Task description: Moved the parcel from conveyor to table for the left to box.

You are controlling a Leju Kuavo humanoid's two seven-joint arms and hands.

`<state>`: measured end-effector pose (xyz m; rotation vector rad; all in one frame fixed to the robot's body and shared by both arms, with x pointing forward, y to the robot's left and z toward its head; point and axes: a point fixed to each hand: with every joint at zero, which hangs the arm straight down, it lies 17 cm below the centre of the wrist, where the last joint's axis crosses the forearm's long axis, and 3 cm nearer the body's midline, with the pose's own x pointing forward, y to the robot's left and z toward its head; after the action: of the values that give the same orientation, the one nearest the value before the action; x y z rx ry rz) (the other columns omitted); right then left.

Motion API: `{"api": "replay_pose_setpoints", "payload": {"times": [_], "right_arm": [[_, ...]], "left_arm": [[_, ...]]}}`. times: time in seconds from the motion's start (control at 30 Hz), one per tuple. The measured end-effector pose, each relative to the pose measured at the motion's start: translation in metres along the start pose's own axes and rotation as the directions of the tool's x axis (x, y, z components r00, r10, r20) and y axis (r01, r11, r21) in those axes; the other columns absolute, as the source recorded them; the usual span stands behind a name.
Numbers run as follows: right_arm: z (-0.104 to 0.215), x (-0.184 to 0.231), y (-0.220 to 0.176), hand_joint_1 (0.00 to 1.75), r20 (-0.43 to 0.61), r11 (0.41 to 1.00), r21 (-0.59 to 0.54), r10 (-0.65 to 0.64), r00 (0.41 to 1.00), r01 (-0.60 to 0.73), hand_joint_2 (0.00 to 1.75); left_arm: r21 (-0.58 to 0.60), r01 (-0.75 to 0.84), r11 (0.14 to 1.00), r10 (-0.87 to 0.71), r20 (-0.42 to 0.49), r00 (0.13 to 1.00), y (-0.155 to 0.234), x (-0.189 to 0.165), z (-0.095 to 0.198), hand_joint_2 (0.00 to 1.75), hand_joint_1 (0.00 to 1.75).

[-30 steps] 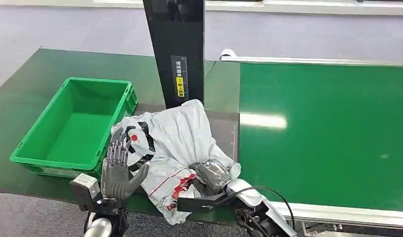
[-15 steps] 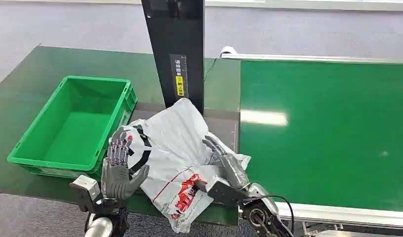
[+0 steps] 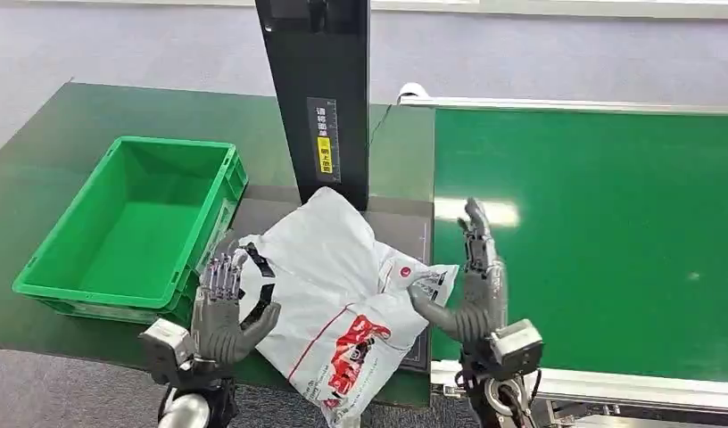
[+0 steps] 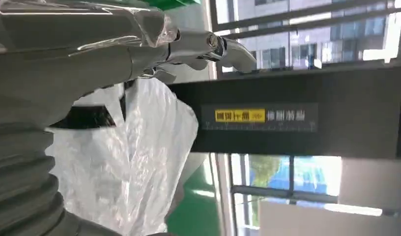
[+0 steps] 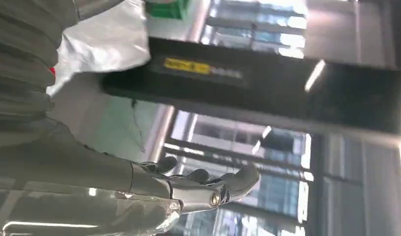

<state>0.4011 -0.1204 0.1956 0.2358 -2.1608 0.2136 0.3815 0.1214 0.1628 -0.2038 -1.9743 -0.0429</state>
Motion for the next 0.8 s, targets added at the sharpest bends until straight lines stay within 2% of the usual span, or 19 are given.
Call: {"api": "replay_pose_setpoints", "payload": {"times": [0.13, 0.27, 0.43, 0.73, 0.8], "right_arm": [[-0.002, 0.007, -0.01, 0.0, 0.003, 0.997, -0.033, -0.072, 0.997, 0.072, 1.75], [-0.001, 0.007, -0.014, 0.0, 0.003, 0.995, -0.044, -0.091, 0.996, 0.091, 1.75], [-0.002, 0.008, -0.015, 0.0, 0.004, 0.993, -0.05, -0.109, 0.994, 0.109, 1.75], [-0.003, 0.005, -0.019, 0.0, -0.012, 0.991, -0.067, -0.114, 0.993, 0.113, 1.75], [-0.002, 0.003, -0.02, 0.0, -0.021, 0.991, -0.072, -0.111, 0.994, 0.109, 1.75]], "left_arm": [[-0.111, 0.155, 0.982, -0.158, -0.02, 0.987, -0.024, -0.011, 0.004, 1.75, 0.0], [-0.21, 0.325, 0.922, -0.337, -0.019, 0.941, -0.043, -0.025, 0.008, 1.75, 0.0], [-0.322, 0.6, 0.732, -0.642, -0.033, 0.766, -0.051, -0.061, 0.013, 1.75, 0.0], [-0.468, 0.705, 0.533, -0.807, -0.029, 0.59, -0.057, -0.107, 0.03, 1.75, 0.0], [-0.504, 0.696, 0.512, -0.817, -0.035, 0.576, -0.06, -0.116, 0.035, 1.75, 0.07]]}}
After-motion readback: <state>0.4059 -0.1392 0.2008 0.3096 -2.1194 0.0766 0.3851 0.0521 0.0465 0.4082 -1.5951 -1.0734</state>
